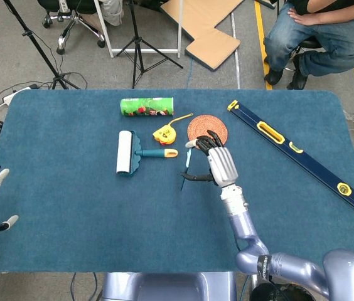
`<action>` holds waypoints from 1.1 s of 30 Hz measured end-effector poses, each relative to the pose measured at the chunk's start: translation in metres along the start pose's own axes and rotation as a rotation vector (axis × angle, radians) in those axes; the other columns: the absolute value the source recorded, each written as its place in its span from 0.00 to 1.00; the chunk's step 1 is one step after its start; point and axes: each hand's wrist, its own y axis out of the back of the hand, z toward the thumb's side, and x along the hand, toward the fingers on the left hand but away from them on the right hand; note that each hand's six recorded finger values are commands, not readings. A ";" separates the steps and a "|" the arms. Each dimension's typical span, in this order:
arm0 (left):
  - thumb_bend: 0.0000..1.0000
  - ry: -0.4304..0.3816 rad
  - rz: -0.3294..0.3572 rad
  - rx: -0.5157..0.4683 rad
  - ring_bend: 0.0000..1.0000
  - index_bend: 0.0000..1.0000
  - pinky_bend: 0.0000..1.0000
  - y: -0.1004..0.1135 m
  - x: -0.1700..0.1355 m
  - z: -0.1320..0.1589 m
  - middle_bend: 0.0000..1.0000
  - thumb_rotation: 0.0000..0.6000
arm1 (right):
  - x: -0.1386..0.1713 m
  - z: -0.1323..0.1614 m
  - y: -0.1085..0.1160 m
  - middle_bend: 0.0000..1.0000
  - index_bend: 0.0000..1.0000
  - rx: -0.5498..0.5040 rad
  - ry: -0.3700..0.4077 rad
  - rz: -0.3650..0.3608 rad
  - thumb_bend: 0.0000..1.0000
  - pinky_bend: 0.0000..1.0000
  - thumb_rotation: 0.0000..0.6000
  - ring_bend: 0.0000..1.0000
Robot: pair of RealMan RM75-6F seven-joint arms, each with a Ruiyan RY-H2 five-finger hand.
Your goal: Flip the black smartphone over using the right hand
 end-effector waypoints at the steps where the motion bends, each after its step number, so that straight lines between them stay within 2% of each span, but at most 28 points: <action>1: 0.00 -0.001 0.000 0.000 0.00 0.00 0.00 0.000 0.000 0.000 0.00 1.00 | 0.003 -0.005 -0.001 0.49 0.39 -0.004 0.004 0.000 0.06 0.12 1.00 0.23; 7: 0.00 -0.004 0.002 0.003 0.00 0.00 0.00 0.000 -0.001 0.001 0.00 1.00 | 0.024 -0.037 -0.012 0.49 0.39 -0.028 0.003 0.022 0.07 0.12 1.00 0.23; 11: 0.00 -0.005 0.002 0.006 0.00 0.00 0.00 -0.001 -0.001 0.002 0.00 1.00 | 0.031 -0.043 -0.015 0.49 0.39 -0.056 0.003 0.021 0.07 0.12 1.00 0.23; 24: 0.00 -0.011 0.002 0.005 0.00 0.00 0.00 -0.001 -0.003 0.004 0.00 1.00 | 0.049 -0.071 -0.003 0.46 0.37 -0.114 -0.051 0.002 0.07 0.14 1.00 0.22; 27: 0.00 -0.013 0.003 0.007 0.00 0.00 0.00 -0.001 -0.004 0.005 0.00 1.00 | 0.054 -0.078 0.001 0.39 0.32 -0.166 -0.075 -0.012 0.06 0.15 1.00 0.20; 30: 0.00 -0.014 0.006 0.008 0.00 0.00 0.00 -0.001 -0.004 0.005 0.00 1.00 | 0.060 -0.086 0.007 0.29 0.22 -0.232 -0.103 -0.034 0.06 0.15 1.00 0.16; 33: 0.00 -0.016 0.006 0.009 0.00 0.00 0.00 -0.001 -0.005 0.006 0.00 1.00 | 0.068 -0.097 0.014 0.23 0.18 -0.272 -0.132 -0.059 0.05 0.10 1.00 0.11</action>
